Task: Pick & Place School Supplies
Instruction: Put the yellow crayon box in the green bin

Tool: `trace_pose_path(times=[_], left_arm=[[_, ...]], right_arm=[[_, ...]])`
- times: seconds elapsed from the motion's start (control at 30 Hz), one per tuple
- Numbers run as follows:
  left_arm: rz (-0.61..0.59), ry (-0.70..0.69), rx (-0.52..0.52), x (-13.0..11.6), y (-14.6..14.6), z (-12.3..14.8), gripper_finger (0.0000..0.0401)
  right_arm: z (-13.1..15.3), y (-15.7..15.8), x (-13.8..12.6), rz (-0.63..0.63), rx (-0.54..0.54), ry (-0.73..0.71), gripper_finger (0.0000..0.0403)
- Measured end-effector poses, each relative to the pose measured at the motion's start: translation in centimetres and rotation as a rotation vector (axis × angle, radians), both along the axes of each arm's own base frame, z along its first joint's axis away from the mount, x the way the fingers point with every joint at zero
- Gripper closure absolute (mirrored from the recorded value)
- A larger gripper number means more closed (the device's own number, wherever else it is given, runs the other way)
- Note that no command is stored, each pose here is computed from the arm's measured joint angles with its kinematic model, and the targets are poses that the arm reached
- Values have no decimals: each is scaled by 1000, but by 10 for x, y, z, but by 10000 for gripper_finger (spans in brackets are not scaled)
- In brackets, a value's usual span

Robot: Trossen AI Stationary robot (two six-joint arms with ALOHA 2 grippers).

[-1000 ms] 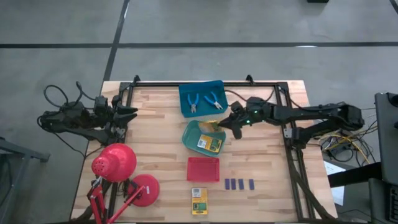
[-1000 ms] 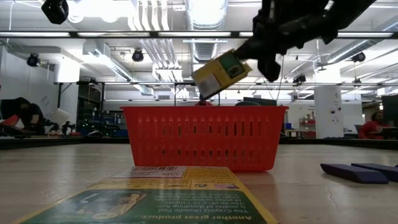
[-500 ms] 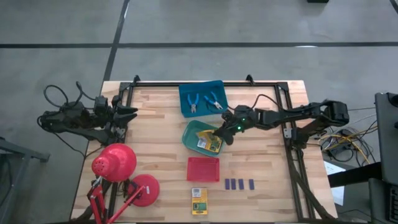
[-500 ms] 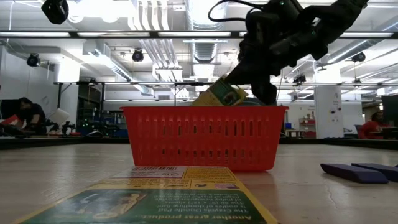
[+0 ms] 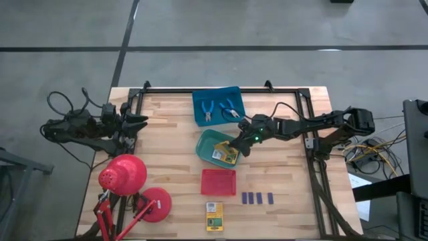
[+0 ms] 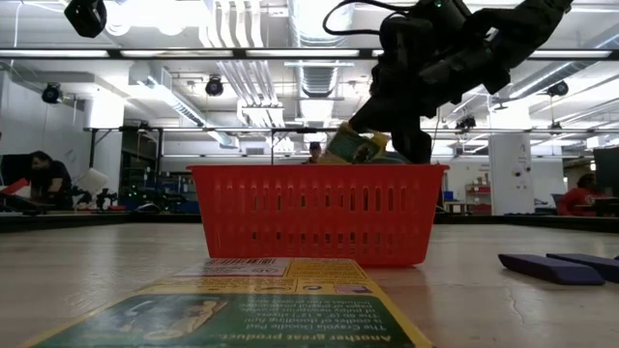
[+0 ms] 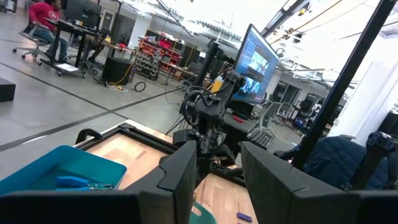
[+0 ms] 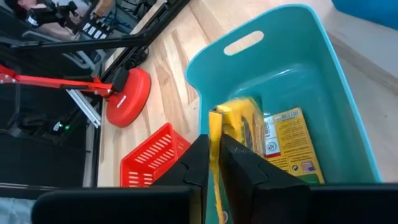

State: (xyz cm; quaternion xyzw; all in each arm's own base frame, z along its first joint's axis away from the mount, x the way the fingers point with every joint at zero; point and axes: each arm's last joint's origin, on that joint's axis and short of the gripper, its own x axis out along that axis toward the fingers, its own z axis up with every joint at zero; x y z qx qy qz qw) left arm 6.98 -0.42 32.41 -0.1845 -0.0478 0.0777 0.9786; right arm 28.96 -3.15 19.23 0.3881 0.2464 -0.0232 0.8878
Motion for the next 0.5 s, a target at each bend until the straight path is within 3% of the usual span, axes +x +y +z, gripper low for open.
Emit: trace_pose_path(times=[0.5], left_arm=[[0,0,0,0,0,0,268]], right_arm=[[0,1,0,33,-22,-6,266]])
